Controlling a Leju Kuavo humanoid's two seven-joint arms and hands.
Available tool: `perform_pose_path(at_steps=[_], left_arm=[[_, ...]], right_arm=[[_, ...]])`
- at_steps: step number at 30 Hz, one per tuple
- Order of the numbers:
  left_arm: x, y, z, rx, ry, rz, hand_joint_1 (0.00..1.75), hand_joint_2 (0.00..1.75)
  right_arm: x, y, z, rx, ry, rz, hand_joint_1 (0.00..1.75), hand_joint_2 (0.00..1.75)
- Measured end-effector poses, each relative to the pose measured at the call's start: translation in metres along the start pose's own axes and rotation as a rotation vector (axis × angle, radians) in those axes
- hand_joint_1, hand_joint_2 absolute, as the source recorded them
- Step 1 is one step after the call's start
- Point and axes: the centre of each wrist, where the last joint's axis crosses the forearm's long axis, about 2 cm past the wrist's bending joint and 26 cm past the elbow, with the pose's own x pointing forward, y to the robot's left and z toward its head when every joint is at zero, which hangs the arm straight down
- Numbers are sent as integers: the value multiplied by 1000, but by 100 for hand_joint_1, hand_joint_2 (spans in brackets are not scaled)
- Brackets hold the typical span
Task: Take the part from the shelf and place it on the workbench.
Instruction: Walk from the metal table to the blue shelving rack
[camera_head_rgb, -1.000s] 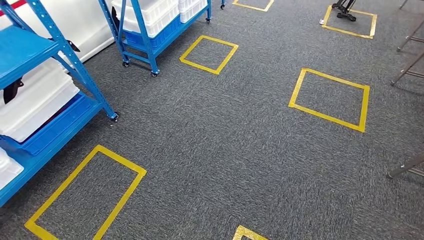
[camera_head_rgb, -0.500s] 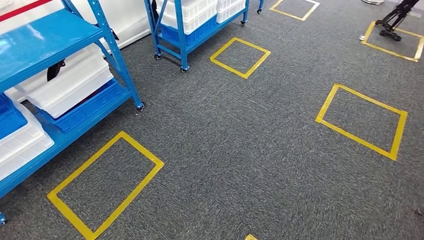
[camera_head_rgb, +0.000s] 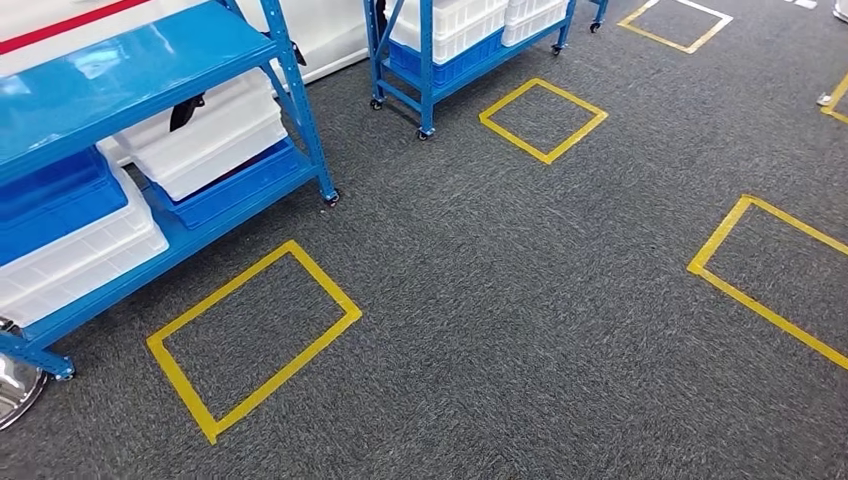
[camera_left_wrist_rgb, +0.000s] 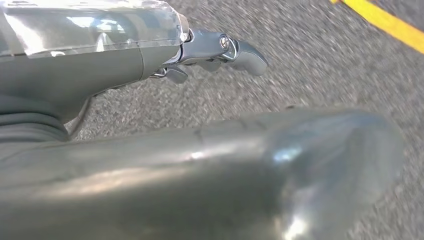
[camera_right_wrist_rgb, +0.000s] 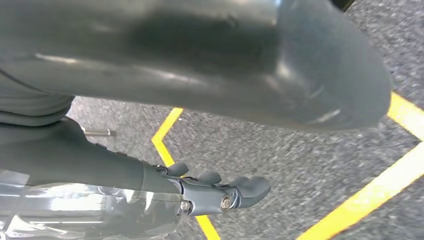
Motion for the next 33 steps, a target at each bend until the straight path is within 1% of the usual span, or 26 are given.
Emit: perform_pose_path(at_steps=[6,10,17,33], left_arm=[[-2,6,0,36,10,24,0,0],[1,6,-2,43,1,42,0,0],[2,5,-3,35,-17,73,0,0],[5,9,-6,15,-44,60,0,0]], right_arm=[[7,1,-1,1,-30,-23,0,0],[5,2,-1,4,-32,-26,0,0],[5,3,-1,12,-25,-23,0,0],[6,7,0,32,-5,8,0,0]])
